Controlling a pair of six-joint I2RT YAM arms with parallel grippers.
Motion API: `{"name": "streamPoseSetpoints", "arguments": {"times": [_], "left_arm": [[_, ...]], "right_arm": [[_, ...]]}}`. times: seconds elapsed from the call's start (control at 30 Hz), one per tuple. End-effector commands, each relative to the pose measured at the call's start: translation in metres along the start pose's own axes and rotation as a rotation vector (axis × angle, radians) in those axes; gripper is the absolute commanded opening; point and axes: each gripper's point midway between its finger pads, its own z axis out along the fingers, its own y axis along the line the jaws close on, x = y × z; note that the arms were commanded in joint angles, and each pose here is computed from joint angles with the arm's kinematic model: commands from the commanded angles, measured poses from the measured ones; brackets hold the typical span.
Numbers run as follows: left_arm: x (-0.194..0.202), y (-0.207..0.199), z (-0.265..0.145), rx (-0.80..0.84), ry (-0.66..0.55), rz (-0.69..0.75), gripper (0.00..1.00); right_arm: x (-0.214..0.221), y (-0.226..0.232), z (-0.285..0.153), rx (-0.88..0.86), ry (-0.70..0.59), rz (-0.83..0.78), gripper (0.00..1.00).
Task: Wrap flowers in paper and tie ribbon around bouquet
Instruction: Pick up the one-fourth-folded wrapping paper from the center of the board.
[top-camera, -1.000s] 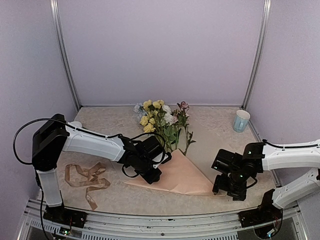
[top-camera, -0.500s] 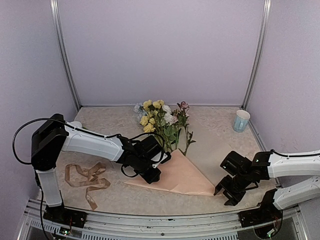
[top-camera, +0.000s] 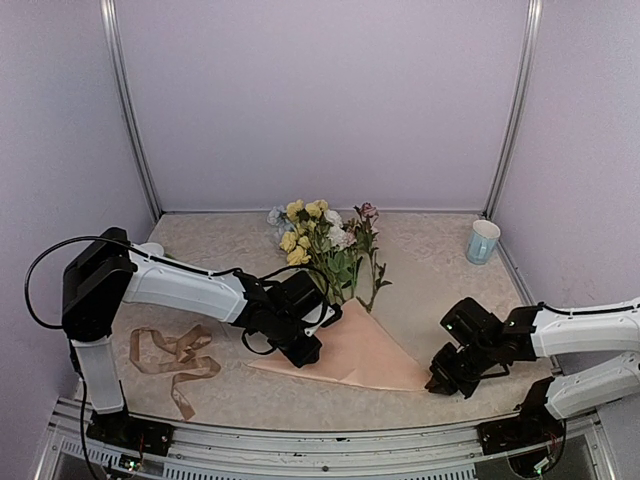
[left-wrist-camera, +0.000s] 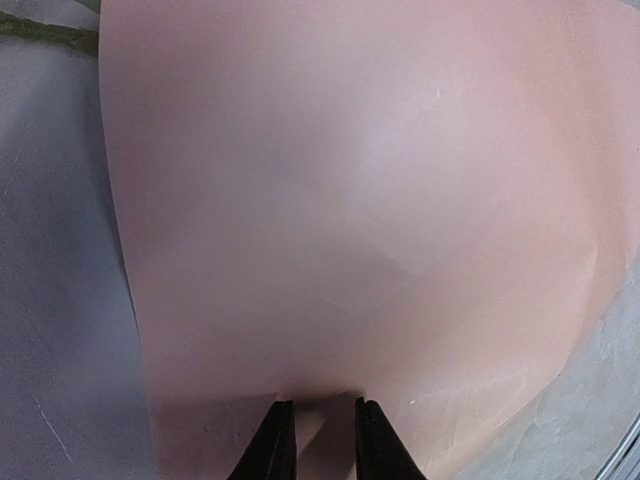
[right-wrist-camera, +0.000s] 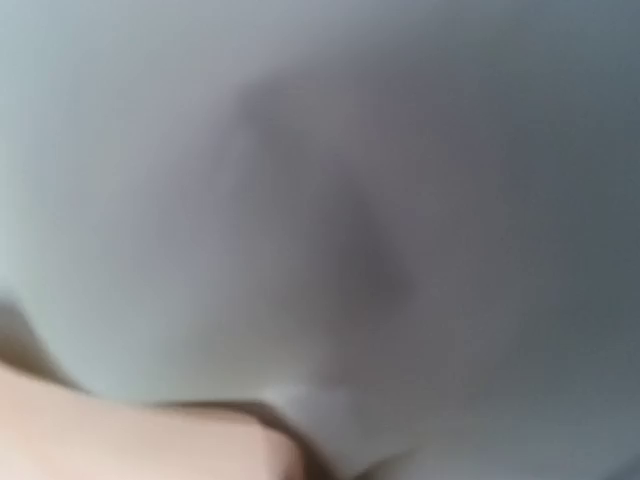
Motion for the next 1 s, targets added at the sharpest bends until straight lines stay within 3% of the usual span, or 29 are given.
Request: {"name": "streamPoseSetpoints", "arguments": {"times": [0.0, 0.2, 0.33, 0.43, 0.7, 0.97], "left_arm": [[0.020, -0.001, 0.002, 0.021, 0.059, 0.005, 0.22], [0.012, 0.000, -0.006, 0.015, 0.041, -0.001, 0.22], [-0.035, -0.016, -0.037, 0.035, -0.069, 0.034, 0.23], [-0.063, -0.046, -0.049, 0.145, -0.141, 0.075, 0.27], [-0.076, -0.061, 0.007, 0.244, -0.060, 0.083, 0.34], [-0.066, -0.030, 0.037, 0.194, 0.030, -0.007, 0.35]], "right_arm": [[-0.024, -0.038, 0.008, 0.120, -0.093, -0.010, 0.00], [-0.034, -0.015, -0.007, 0.154, -0.164, -0.158, 0.00], [-0.033, -0.003, -0.014, 0.235, -0.184, -0.252, 0.00], [-0.031, 0.004, -0.017, 0.284, -0.198, -0.297, 0.00], [-0.029, 0.027, -0.030, 0.292, -0.275, -0.369, 0.00], [-0.015, 0.059, -0.049, 0.354, -0.371, -0.508, 0.00]]}}
